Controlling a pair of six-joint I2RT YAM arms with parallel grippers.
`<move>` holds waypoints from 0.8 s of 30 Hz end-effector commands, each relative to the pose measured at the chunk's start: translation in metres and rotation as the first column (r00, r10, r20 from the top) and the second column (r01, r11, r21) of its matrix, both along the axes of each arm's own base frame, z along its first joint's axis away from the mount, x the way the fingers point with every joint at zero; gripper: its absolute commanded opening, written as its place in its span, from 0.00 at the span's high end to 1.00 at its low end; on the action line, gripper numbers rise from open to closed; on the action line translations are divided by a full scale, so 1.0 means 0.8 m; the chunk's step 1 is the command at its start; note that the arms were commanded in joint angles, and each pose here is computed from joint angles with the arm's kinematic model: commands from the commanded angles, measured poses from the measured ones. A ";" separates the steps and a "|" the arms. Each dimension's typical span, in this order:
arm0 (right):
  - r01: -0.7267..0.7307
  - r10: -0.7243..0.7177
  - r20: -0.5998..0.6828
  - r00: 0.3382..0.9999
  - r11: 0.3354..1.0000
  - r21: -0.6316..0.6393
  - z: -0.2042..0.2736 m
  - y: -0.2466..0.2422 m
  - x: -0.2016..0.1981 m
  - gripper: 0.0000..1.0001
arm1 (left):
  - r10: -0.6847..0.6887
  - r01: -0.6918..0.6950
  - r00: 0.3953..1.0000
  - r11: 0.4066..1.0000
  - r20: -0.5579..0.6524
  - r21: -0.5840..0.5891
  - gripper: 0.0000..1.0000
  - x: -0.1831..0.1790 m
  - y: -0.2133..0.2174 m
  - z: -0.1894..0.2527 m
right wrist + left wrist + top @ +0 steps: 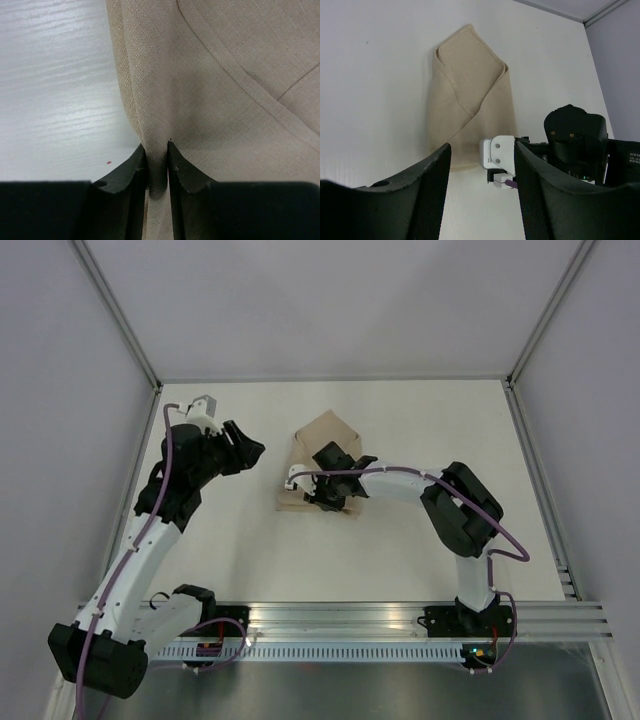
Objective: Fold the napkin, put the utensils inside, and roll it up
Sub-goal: Roll the napkin with the utensil
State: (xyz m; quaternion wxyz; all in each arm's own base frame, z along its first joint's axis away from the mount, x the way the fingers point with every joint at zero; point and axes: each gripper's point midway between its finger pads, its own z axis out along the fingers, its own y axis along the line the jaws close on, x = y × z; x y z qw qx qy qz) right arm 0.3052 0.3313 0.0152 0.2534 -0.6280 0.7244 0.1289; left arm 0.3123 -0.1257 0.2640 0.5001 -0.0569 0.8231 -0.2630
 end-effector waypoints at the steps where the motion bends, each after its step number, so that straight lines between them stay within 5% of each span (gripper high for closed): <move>1: -0.076 0.044 -0.272 0.961 0.991 -0.108 -0.040 -0.045 -0.062 0.74 | -0.012 0.014 0.996 0.999 0.087 -0.031 0.41 0.000 -0.012 0.020; 17: -0.147 0.059 -0.575 0.816 0.983 -0.108 -0.049 -0.100 -0.100 0.80 | -0.177 0.165 0.971 0.983 0.163 0.086 0.43 -0.032 -0.073 -0.045; 24: -0.141 0.040 -0.621 0.783 0.983 -0.114 -0.055 -0.114 -0.094 0.82 | -0.341 0.297 0.901 0.935 0.269 0.193 0.43 -0.053 -0.107 -0.041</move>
